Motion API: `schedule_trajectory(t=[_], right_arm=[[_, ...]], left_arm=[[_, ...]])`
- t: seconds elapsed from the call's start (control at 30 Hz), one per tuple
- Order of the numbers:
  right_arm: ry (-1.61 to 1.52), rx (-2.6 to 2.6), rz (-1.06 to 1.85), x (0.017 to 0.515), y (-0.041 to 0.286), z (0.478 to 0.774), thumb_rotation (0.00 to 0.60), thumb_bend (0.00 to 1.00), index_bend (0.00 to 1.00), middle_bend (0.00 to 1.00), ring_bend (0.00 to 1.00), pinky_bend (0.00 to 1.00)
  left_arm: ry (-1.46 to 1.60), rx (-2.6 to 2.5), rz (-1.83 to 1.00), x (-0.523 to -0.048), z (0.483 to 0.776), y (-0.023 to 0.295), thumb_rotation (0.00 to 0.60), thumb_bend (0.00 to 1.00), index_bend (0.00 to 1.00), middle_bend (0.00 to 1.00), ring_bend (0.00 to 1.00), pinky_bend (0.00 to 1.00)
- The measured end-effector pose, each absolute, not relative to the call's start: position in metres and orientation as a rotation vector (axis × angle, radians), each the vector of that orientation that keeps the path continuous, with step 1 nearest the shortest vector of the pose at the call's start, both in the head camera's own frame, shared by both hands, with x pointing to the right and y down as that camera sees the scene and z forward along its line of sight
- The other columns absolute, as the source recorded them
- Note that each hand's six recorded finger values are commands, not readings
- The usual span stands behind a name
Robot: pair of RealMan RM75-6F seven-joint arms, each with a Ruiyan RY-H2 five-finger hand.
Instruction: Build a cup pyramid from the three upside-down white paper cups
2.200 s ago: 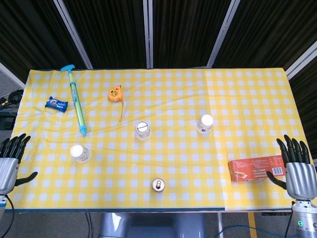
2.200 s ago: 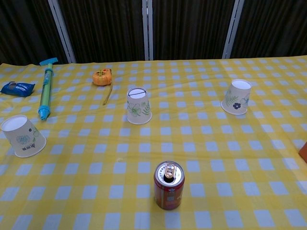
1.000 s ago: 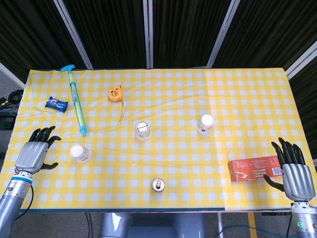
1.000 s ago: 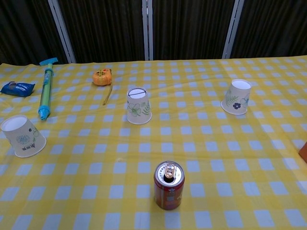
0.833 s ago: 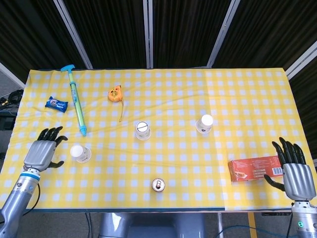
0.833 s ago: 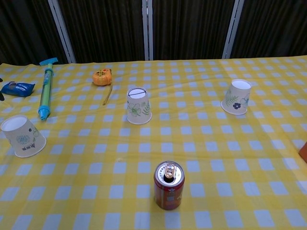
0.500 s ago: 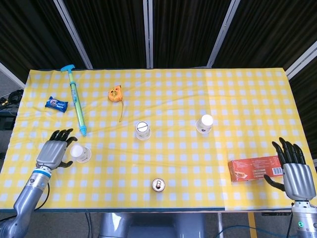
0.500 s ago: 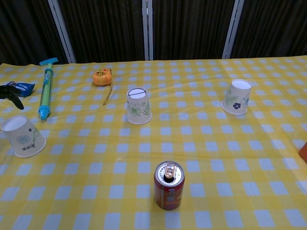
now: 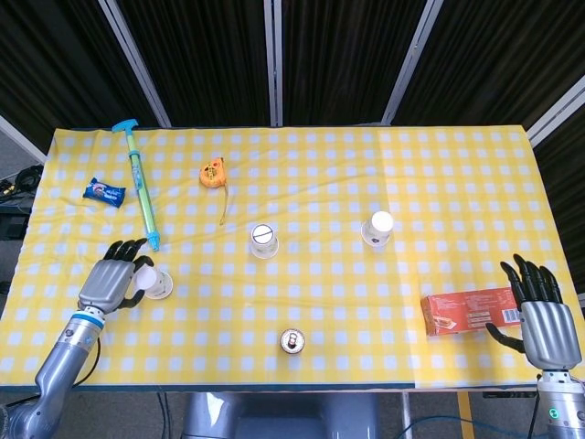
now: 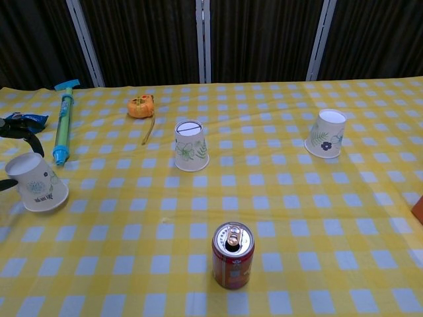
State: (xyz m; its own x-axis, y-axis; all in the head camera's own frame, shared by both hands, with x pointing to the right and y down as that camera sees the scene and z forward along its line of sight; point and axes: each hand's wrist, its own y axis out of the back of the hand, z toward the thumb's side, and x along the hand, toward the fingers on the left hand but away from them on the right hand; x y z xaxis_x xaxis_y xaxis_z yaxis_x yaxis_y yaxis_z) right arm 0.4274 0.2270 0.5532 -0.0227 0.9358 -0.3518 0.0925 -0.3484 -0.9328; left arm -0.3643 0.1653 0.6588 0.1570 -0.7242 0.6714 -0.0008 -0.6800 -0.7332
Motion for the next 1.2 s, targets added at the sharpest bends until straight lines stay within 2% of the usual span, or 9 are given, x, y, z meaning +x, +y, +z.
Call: schedule_trajectory(t=[0.2, 0.37, 0.77, 1.2], right_arm=[[-1.119, -1.522, 1.457, 0.429, 0.226, 0.553, 0.600, 0.04, 0.12, 0.00, 0.00, 0.00], [-1.127, -1.535, 1.467, 0.432, 0.225, 0.557, 0.600, 0.04, 0.12, 0.00, 0.00, 0.00], [-1.138, -1.547, 1.516, 0.443, 0.222, 0.568, 0.600, 0.04, 0.12, 0.00, 0.00, 0.00], [-1.204, -1.547, 1.551, 0.459, 0.217, 0.569, 0.600, 0.04, 0.12, 0.00, 0.00, 0.00]], left_arm=[[0.741, -1.847, -1.484, -0.346, 0.638, 0.149, 0.600, 0.41, 0.35, 0.00, 0.00, 0.00], [0.755, -1.809, -1.402, -0.317, 0.636, 0.117, 0.600, 0.41, 0.34, 0.00, 0.00, 0.00], [0.722, -1.797, -1.394, -0.269, 0.669, 0.075, 0.600, 0.41, 0.33, 0.00, 0.00, 0.00], [0.671, -1.857, -1.354, -0.212, 0.698, 0.065, 0.600, 0.41, 0.33, 0.00, 0.00, 0.00]])
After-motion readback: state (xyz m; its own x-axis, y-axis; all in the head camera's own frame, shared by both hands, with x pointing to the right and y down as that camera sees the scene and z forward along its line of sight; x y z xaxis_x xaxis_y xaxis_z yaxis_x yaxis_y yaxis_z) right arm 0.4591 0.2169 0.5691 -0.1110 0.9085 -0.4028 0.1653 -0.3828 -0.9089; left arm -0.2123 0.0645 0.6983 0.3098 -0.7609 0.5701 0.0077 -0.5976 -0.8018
